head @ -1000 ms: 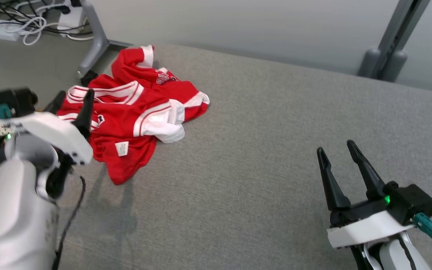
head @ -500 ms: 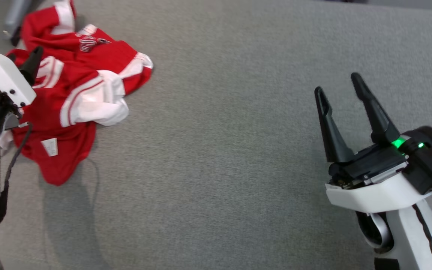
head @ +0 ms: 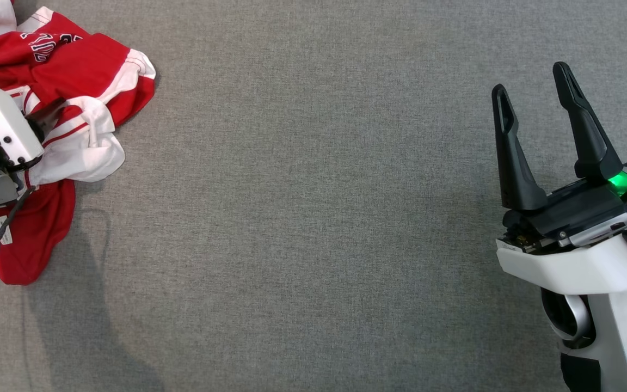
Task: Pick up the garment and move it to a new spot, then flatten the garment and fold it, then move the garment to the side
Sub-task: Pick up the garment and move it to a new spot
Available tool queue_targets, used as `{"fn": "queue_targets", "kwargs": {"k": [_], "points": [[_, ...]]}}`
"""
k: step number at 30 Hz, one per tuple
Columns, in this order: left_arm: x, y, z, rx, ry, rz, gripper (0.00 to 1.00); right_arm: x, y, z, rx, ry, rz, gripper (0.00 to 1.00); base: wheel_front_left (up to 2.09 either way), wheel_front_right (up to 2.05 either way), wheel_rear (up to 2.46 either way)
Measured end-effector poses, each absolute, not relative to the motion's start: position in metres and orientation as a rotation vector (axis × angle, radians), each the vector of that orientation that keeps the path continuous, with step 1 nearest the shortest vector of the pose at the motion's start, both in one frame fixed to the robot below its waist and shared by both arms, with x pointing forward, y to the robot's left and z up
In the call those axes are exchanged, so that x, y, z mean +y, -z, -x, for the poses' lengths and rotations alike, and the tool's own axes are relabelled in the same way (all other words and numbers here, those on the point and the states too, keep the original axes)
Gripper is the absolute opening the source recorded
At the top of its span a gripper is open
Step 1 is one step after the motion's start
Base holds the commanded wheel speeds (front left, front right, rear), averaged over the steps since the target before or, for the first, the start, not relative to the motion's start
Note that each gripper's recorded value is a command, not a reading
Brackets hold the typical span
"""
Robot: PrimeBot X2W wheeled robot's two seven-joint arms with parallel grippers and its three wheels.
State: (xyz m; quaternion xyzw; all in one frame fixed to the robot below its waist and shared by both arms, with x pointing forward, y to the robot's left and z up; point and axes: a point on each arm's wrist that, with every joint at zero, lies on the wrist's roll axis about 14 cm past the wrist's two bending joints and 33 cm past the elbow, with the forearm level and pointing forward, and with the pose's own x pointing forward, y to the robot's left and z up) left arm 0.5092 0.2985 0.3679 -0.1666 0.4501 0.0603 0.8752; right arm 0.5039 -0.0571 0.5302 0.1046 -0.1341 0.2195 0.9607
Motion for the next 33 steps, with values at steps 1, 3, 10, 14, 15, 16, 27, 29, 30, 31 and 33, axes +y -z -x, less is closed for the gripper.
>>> {"fn": "queue_targets", "kwargs": {"k": [1,3,10,14,15,16,27,29,30,31,33], "points": [[0.298,-0.368,-0.509,0.940,-0.126,0.348,0.37,-0.057,-0.530,-0.504,-0.272,-0.445,-0.212,1.00,0.00,0.00,0.00],[0.302,-0.371,-0.508,0.930,-0.133,0.339,0.00,-0.056,-0.532,-0.503,-0.276,-0.448,-0.211,1.00,0.00,0.00,0.00],[0.306,-0.391,-0.510,0.865,-0.123,0.306,0.00,-0.053,-0.540,-0.496,-0.282,-0.453,-0.211,1.00,0.00,0.00,0.00],[0.309,-0.412,-0.510,0.821,-0.106,0.271,0.00,-0.053,-0.549,-0.489,-0.293,-0.454,-0.210,1.00,0.00,0.00,0.00],[0.310,-0.419,-0.510,0.797,-0.101,0.258,0.00,-0.053,-0.551,-0.486,-0.295,-0.454,-0.212,1.00,0.00,0.00,0.00],[0.311,-0.426,-0.510,0.776,-0.097,0.249,0.00,-0.053,-0.554,-0.484,-0.299,-0.453,-0.213,1.00,0.00,0.00,0.00],[0.271,-0.537,-0.508,0.502,0.093,0.173,0.00,-0.067,-0.598,-0.444,-0.368,-0.411,-0.228,1.00,0.00,0.00,0.00],[0.254,-0.560,-0.507,0.445,0.151,0.154,0.00,-0.072,-0.605,-0.435,-0.382,-0.395,-0.226,1.00,0.00,0.00,0.00],[0.244,-0.571,-0.508,0.418,0.179,0.146,0.00,-0.076,-0.608,-0.432,-0.390,-0.385,-0.227,1.00,0.00,0.00,0.00],[0.234,-0.582,-0.508,0.389,0.210,0.134,0.00,-0.080,-0.611,-0.428,-0.396,-0.374,-0.225,1.00,0.00,0.00,0.00],[0.212,-0.601,-0.510,0.338,0.274,0.106,0.00,-0.089,-0.615,-0.420,-0.405,-0.349,-0.217,1.00,0.00,0.00,0.00]]}}
